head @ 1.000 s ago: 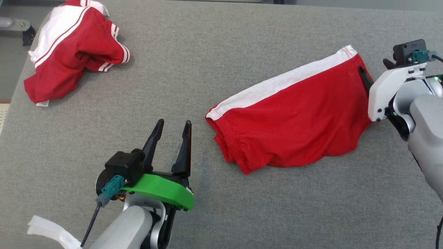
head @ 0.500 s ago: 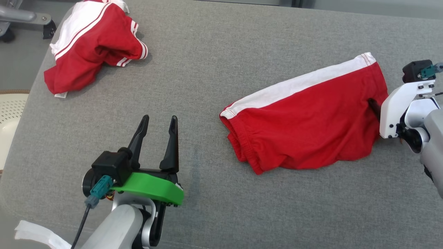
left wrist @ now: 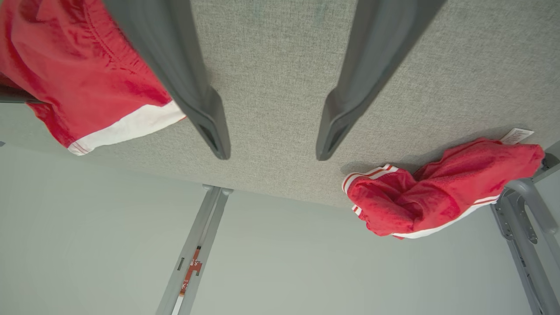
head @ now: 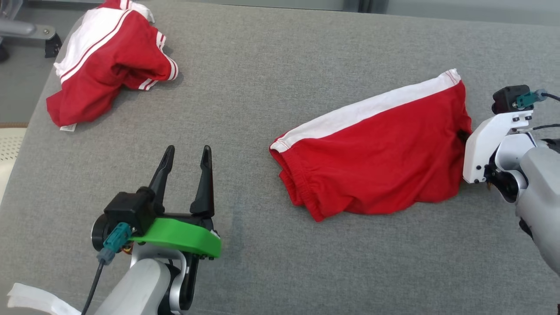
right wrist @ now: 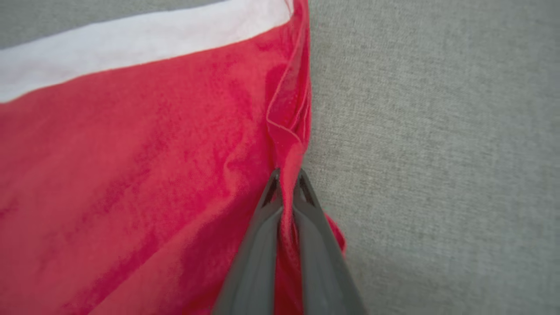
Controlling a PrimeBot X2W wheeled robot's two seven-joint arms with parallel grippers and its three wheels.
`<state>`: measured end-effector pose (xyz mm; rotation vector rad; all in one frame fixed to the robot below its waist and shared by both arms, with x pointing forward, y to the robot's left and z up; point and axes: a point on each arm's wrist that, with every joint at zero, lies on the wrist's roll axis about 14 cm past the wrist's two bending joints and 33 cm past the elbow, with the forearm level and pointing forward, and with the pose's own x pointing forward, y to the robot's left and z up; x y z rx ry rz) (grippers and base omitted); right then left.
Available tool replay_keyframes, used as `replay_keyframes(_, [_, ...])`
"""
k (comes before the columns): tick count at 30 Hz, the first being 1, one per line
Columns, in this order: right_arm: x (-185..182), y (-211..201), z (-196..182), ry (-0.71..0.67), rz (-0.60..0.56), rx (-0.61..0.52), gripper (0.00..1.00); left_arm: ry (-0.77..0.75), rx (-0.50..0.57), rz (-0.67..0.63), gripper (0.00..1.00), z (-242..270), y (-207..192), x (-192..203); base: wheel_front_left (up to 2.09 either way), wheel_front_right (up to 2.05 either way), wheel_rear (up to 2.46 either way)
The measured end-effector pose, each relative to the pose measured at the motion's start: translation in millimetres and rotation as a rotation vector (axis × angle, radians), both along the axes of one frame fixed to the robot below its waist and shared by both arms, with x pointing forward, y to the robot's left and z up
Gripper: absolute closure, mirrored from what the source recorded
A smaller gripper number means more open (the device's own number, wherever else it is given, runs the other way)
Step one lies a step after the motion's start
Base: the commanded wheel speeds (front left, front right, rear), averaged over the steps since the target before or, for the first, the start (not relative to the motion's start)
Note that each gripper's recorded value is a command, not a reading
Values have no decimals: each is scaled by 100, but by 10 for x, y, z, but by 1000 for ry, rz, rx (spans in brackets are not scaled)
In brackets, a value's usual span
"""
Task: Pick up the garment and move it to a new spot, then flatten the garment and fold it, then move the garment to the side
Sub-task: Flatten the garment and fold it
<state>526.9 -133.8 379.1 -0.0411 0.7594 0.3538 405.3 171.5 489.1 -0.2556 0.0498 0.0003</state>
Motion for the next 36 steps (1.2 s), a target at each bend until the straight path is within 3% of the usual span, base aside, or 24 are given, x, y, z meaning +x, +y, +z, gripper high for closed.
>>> replay_keyframes(11, [-304, -338, 77, -83, -128, 84, 100, -19, 59, -85, 0, -19, -236, 170, 0, 0, 0])
replay_keyframes(25, [-906, -805, 275, -236, -387, 281, 100, -22, 4, -240, 0, -42, -852, 260, 0, 0, 0])
replay_keyframes(32, [-1005, -913, 359, -264, -423, 292, 100, -37, 4, -274, 0, 8, -971, 241, 0, 0, 0])
replay_keyframes(36, [-882, -708, 489, -297, -385, 344, 100, -35, 7, -251, 0, 11, -881, 219, 0, 0, 0])
